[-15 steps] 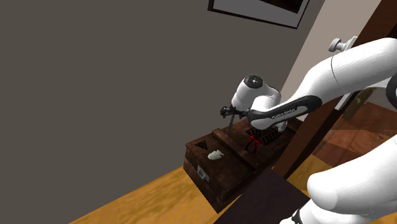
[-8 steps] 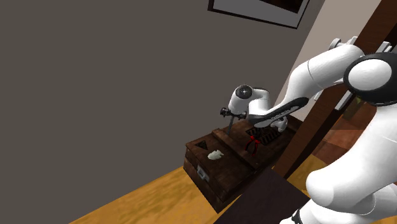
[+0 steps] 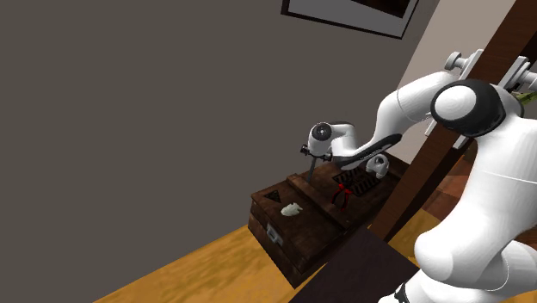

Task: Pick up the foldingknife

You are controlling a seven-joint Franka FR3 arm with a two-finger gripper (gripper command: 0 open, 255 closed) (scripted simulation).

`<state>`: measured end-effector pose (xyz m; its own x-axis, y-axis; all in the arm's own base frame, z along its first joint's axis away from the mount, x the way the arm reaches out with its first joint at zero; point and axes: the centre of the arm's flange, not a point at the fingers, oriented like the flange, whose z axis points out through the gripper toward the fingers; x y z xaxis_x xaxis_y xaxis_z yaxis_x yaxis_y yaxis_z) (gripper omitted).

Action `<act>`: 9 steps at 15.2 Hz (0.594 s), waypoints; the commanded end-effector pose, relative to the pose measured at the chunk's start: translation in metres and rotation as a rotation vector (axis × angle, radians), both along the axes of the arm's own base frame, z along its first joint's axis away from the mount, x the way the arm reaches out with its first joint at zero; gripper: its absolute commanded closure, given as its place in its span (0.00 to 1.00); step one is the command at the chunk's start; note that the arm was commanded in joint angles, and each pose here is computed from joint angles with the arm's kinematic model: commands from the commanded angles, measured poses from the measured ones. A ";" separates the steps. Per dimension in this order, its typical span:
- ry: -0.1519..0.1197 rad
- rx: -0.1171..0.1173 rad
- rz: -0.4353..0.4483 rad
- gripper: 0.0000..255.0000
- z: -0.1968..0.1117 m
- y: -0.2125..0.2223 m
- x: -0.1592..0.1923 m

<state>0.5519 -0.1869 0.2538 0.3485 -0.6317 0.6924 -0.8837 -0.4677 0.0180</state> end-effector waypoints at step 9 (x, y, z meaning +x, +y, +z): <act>-0.004 -0.002 -0.006 1.00 -0.038 -0.003 0.000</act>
